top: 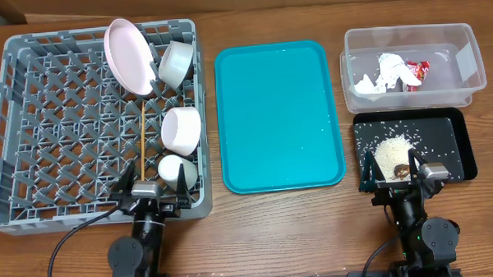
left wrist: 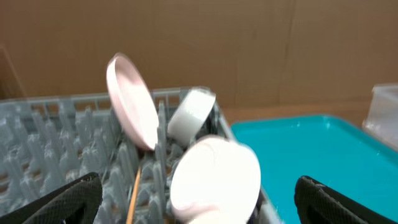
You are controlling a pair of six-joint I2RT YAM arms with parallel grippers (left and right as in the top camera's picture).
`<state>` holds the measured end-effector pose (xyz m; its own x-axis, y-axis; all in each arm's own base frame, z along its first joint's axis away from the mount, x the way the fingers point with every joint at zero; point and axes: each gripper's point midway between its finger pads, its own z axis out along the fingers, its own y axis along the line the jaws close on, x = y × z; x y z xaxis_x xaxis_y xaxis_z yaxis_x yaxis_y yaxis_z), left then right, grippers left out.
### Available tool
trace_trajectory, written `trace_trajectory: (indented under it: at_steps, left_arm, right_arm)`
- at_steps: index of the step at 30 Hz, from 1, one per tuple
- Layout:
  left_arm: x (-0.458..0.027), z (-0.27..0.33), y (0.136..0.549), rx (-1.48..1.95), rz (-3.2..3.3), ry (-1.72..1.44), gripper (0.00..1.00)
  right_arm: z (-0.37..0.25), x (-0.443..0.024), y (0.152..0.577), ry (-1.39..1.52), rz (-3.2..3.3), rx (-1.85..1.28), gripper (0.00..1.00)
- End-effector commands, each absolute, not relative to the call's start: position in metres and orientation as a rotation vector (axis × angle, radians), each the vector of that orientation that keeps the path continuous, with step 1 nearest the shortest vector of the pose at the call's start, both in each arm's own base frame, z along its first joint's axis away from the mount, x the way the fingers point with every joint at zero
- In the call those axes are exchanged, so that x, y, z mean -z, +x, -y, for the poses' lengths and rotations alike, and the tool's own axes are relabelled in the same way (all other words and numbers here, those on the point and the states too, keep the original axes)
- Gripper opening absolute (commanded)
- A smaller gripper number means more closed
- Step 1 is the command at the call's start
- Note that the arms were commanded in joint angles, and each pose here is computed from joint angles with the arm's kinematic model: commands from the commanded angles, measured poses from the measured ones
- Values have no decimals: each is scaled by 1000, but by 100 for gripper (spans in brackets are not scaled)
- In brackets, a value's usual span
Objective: Sort waste into correct bins and load items into the dishwasher
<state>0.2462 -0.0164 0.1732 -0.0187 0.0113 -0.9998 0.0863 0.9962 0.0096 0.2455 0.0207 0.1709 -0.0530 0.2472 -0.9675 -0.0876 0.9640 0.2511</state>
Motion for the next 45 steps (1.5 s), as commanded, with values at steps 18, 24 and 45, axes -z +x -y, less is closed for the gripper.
trace_trajectory:
  at_steps: [18,24,45]
  left_arm:
    - [-156,11,246,32,-1644,66,100]
    - [-156,11,246,32,-1644,66,100]
    - [-156,11,246,32,-1644,66,100]
  right_arm:
    - [-20,-170,246,124,-1596,-267,100]
    - [-20,-170,246,124,-1596,-267,100]
    - [-20,-170,246,124,-1596,-268,100]
